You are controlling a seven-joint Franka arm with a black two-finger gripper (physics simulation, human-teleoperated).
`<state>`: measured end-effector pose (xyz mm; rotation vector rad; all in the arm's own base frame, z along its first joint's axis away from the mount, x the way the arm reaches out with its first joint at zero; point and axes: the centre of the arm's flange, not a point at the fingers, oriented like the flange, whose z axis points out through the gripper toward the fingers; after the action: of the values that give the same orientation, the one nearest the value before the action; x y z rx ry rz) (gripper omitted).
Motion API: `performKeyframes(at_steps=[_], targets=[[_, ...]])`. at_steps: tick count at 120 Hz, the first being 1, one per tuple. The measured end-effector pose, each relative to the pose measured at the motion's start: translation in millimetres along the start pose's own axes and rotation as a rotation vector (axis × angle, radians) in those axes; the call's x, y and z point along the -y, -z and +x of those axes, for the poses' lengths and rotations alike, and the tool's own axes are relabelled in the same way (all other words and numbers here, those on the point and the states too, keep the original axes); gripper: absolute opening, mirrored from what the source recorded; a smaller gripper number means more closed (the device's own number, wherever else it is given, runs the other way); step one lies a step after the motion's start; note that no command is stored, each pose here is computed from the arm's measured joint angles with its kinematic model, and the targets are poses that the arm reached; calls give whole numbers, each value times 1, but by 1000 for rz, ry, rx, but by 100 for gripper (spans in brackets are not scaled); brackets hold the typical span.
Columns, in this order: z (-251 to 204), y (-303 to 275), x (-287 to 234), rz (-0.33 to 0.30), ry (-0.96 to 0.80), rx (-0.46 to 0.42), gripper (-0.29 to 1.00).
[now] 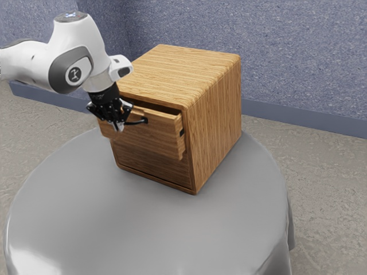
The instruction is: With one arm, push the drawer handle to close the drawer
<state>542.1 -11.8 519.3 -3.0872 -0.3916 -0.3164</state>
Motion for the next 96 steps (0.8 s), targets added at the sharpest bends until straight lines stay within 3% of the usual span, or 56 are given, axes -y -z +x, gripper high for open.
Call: performKeyframes(at_steps=[56,65,74,82,96], targets=[[27,-7,-26,-29,-85,-49,-2],[-13,1,-18,-25,-91,-36,-2],[-84,23,16,-9,-49,-37,0],[-105,51,11,-19,-43,-40,11],[-28,152,-42,-105,-52,-59,36]])
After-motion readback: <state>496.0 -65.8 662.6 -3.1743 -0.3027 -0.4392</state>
